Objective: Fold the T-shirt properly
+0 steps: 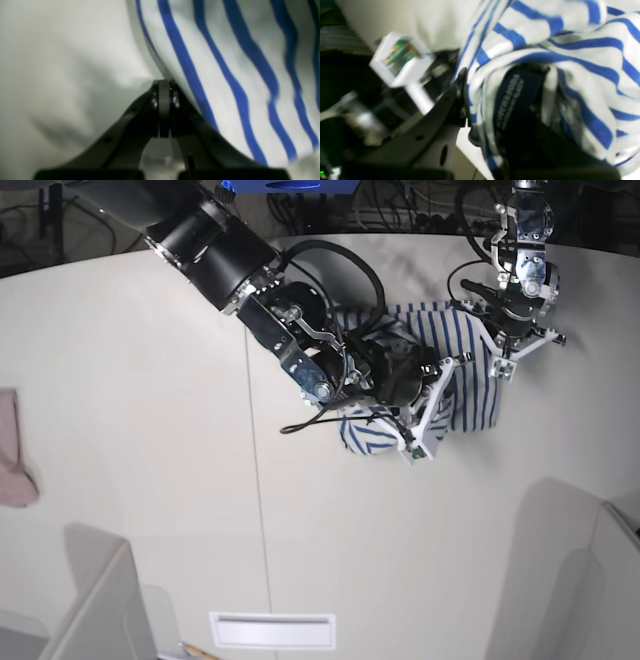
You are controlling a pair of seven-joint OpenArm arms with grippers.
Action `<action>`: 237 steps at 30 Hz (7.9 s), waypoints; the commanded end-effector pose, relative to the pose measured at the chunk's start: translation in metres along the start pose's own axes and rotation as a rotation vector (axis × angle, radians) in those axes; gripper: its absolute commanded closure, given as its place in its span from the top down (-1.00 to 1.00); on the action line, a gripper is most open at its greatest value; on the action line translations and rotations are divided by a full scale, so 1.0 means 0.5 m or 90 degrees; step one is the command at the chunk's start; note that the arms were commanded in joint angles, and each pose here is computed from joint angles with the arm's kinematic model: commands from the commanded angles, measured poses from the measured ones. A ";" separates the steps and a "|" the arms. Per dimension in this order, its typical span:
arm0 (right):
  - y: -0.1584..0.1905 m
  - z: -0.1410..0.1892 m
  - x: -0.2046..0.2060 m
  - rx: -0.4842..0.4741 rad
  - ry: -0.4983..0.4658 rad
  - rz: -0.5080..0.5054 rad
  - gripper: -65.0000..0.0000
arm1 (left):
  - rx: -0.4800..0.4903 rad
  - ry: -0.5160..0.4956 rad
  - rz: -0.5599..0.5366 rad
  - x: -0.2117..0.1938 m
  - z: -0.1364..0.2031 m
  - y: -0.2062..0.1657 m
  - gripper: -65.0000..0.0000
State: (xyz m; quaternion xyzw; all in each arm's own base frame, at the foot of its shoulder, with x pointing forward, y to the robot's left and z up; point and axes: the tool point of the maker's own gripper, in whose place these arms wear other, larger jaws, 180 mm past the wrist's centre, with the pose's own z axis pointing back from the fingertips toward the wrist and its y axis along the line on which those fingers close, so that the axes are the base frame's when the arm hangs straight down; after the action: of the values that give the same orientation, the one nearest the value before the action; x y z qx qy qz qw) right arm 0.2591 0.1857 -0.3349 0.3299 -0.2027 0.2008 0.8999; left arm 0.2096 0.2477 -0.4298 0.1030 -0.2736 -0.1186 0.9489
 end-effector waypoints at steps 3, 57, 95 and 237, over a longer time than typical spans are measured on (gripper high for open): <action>0.039 0.005 0.024 0.027 -0.020 0.021 -1.00 | 0.058 0.012 0.017 -0.015 0.024 0.071 -1.00; 0.131 0.078 0.026 0.096 -0.108 0.172 -0.17 | 0.344 0.031 0.194 -0.120 0.171 0.425 -1.00; -0.034 -0.011 -0.020 -0.229 -0.094 0.319 -0.10 | 0.341 0.035 0.196 -0.123 0.169 0.422 -1.00; -0.274 0.244 -0.127 -0.357 -0.227 0.045 0.04 | -0.124 -0.178 0.318 0.113 0.160 0.145 0.80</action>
State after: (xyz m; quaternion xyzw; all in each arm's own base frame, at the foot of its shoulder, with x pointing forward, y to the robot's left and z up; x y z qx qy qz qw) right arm 0.2365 -0.0087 -0.3647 0.0883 -0.3905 0.1085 0.9099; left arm 0.2173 0.2888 -0.3285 -0.0774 -0.3854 0.0878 0.9153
